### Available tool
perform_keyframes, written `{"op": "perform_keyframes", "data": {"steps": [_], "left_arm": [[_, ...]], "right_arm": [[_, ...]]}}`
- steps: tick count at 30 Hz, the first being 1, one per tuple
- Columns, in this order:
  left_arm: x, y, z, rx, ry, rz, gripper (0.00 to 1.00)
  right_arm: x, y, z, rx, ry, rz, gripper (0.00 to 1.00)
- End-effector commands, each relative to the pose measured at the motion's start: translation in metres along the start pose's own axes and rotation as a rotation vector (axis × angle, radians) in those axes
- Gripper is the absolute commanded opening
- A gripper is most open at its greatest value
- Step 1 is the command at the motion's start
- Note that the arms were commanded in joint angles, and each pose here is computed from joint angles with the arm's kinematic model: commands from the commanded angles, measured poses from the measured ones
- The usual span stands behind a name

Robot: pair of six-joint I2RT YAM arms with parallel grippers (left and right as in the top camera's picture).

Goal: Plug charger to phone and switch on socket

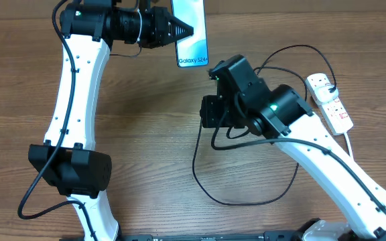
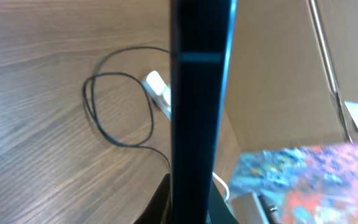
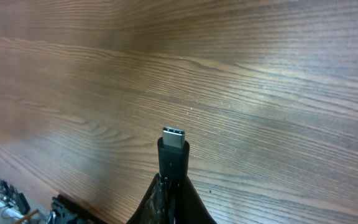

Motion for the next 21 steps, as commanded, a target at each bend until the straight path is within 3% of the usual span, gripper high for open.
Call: {"op": "perform_keyframes", "data": {"steps": [1,21], "left_arm": [[-0.019,0.001,0.004,0.011,0.101,0.094,0.04],[-0.031,0.022,0.026,0.1,0.144,0.083,0.04]], "right_arm": [[0.016,-0.023,-0.001,-0.048,-0.093,-0.056,0.04],[0.02,-0.03,-0.008,-0.088,-0.141,-0.055,0.04]]}}
Point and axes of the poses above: each gripper's point midway between its finger pads, its own y axis out along the fingers, its own x axis along the line the jaws close on, z = x × y, the point moved 1 cm from there along -y, back along the fingers, and after that the axes turned 12 degrees about y, right-handed, at the moved point
